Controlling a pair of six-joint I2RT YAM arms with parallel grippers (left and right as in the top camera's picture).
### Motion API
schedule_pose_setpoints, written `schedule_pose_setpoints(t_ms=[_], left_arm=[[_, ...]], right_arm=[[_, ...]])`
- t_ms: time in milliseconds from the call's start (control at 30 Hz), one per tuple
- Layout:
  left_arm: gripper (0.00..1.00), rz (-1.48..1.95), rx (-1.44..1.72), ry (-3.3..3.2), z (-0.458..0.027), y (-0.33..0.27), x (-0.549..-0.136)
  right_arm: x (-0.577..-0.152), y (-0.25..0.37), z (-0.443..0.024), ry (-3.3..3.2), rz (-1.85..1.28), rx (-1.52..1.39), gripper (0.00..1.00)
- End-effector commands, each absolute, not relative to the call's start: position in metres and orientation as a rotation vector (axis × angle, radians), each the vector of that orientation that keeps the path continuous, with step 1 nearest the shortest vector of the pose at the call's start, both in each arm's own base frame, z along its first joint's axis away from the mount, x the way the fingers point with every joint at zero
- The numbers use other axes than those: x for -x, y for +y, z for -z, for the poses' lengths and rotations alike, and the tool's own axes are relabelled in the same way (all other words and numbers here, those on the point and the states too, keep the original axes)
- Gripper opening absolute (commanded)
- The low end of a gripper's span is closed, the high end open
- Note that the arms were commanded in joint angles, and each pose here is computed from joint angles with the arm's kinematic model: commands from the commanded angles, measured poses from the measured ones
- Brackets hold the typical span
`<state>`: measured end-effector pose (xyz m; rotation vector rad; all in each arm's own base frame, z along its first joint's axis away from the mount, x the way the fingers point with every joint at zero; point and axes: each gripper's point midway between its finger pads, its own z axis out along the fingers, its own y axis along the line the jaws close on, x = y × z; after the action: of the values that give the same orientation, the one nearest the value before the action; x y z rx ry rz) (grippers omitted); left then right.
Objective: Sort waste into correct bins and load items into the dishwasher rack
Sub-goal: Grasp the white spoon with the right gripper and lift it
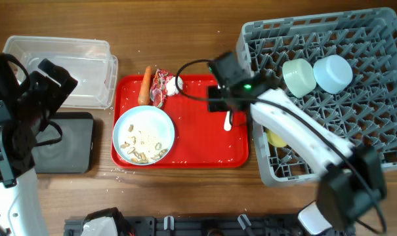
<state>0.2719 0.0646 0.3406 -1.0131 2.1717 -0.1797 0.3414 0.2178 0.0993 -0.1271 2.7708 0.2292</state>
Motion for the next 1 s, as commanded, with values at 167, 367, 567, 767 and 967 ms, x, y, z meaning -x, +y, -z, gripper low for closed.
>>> schedule_pose_setpoints(t_ms=[167, 367, 567, 767, 967], left_arm=[[1.0, 0.168, 1.031, 2.152, -0.343, 0.069, -0.271], [1.0, 0.168, 1.031, 2.152, -0.343, 0.069, -0.272], [1.0, 0.168, 1.031, 2.152, -0.343, 0.069, -0.272], [1.0, 0.168, 1.031, 2.152, -0.343, 0.069, -0.271], [1.0, 0.168, 1.031, 2.152, -0.343, 0.069, -0.271]], right_arm=[[-0.345, 0.17, 0.011, 2.983, 0.11, -0.002, 0.53], [-0.352, 0.198, -0.02, 2.946, -0.093, 0.161, 0.11], [-0.376, 0.188, -0.18, 2.525, -0.212, 0.128, 0.04], [-0.404, 0.089, -0.155, 2.543, 0.192, 0.173, 0.04], [-0.399, 0.11, -0.135, 2.635, -0.028, 0.276, 0.52]])
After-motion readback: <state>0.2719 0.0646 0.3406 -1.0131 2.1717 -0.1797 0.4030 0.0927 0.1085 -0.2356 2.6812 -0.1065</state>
